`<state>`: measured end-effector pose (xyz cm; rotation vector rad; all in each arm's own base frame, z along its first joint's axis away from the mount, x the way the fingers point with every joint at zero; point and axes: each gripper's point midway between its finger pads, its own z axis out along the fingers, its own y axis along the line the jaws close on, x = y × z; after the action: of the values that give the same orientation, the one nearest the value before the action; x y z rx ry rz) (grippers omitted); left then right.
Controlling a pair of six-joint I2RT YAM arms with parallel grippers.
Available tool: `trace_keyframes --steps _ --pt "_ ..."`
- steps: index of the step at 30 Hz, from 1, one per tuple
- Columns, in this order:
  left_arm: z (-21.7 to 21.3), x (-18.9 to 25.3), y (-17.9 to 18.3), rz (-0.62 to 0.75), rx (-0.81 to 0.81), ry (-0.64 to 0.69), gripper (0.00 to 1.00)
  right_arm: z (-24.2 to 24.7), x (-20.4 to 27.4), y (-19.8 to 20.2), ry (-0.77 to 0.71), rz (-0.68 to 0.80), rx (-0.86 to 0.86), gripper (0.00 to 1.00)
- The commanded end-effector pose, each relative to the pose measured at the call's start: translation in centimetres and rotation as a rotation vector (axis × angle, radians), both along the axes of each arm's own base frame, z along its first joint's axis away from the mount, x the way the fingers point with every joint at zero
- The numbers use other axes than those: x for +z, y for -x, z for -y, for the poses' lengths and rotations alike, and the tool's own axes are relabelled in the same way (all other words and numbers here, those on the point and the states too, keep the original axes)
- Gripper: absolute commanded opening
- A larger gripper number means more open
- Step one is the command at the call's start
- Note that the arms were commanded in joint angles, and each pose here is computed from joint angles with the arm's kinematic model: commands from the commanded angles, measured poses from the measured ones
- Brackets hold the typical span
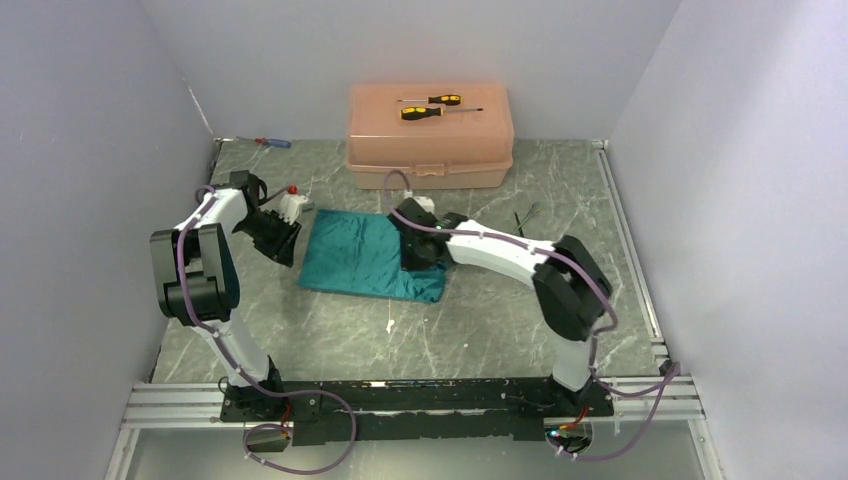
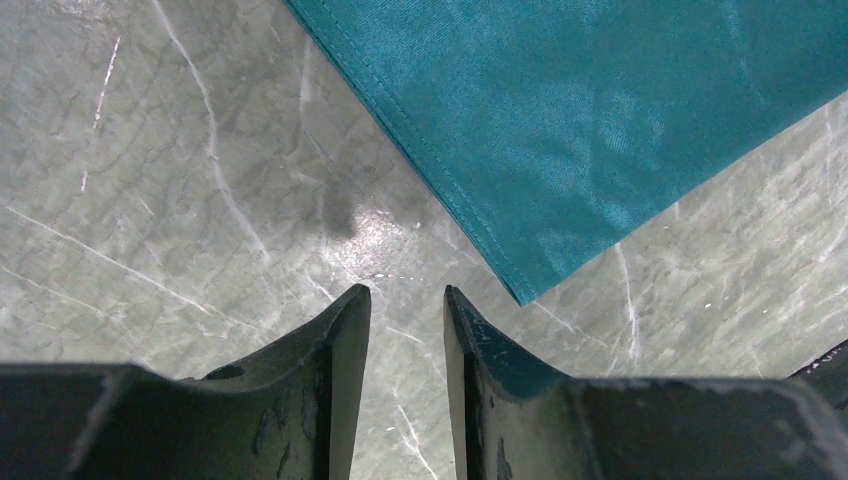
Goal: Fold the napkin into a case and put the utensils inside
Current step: Fold the rectangle-folded napkin at the center of the board.
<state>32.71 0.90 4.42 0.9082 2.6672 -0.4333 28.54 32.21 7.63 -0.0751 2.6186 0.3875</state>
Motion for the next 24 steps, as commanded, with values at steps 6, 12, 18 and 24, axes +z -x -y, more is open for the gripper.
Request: trace_keyframes --steps 6,12,18,24 --pt "0.8 0.1 -0.5 0.025 0.025 0.048 0.38 -10.0 1.2 -2.9 -0.006 0.030 0.251 0.00" --pt "-0.4 -0.2 -0.2 0.006 0.072 0.029 0.37 -15.9 1.4 -3.4 -0.053 0.045 0.375 0.00" --pt "-1.5 -0.9 -0.2 -0.011 0.116 0.015 0.36 -19.8 1.4 -2.8 -0.167 0.034 0.453 0.00" --pt "-2.0 -0.8 -0.3 -0.009 0.135 0.016 0.36 -22.8 2.1 -2.8 -0.281 0.083 0.517 0.00"
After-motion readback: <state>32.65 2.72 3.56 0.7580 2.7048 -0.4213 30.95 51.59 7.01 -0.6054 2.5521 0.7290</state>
